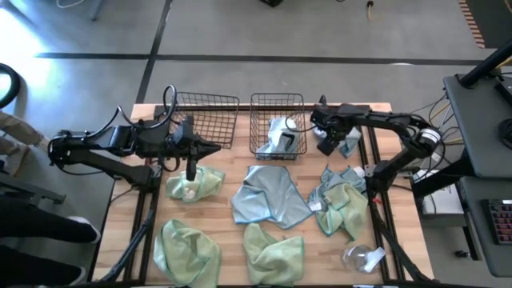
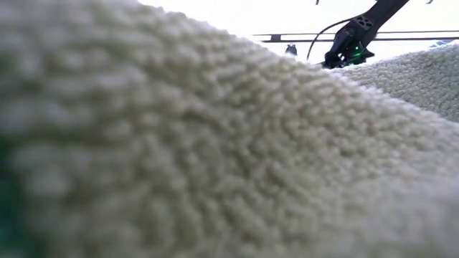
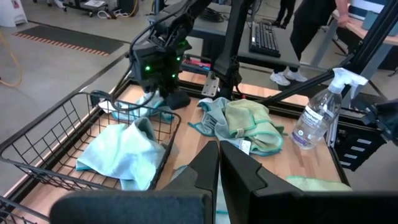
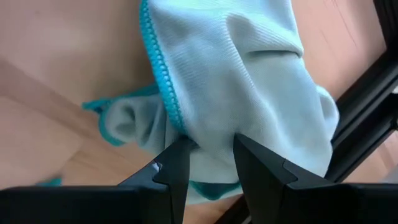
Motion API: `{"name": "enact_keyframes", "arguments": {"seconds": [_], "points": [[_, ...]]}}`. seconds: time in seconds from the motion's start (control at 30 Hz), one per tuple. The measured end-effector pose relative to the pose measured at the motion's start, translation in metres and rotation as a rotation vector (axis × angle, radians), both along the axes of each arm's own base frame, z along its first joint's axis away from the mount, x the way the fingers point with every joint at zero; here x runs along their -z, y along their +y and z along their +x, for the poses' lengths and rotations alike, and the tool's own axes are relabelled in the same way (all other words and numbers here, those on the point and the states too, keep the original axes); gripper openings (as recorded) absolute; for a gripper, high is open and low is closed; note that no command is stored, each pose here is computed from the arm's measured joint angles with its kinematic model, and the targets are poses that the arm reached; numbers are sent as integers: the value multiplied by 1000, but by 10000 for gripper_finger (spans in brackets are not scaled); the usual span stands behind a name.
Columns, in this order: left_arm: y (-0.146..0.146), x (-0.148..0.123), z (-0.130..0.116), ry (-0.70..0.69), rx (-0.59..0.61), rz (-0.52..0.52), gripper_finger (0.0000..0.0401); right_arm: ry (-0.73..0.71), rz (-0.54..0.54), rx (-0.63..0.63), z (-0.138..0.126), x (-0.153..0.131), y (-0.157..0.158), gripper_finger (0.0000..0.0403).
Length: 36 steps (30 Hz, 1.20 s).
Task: Sort microfiber towel by color & place in baskets
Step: Put the blue towel into the right wire basket
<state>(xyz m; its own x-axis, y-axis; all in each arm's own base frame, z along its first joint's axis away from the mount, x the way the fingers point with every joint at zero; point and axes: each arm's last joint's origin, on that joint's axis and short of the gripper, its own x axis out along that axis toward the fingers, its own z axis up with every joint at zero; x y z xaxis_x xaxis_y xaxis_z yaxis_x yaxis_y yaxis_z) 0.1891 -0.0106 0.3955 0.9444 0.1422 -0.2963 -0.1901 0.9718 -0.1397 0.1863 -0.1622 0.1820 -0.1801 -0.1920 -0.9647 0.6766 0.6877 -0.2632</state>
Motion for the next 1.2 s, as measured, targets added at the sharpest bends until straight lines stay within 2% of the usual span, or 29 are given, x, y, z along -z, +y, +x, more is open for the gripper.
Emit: {"name": "enact_keyframes", "arguments": {"seconds": [0.23,0.73,0.9,1.2], "points": [[0,0,0,0,-3,-8,0,17,17,47,-5,8,-10,121],[0,1,0,0,-12,-39,0,71,105,51,0,35,-15,117],[0,1,0,0,-13,-42,0,64,130,53,1,38,-15,93],[0,1,0,0,-13,-40,0,34,118,53,0,31,-14,21]]}}
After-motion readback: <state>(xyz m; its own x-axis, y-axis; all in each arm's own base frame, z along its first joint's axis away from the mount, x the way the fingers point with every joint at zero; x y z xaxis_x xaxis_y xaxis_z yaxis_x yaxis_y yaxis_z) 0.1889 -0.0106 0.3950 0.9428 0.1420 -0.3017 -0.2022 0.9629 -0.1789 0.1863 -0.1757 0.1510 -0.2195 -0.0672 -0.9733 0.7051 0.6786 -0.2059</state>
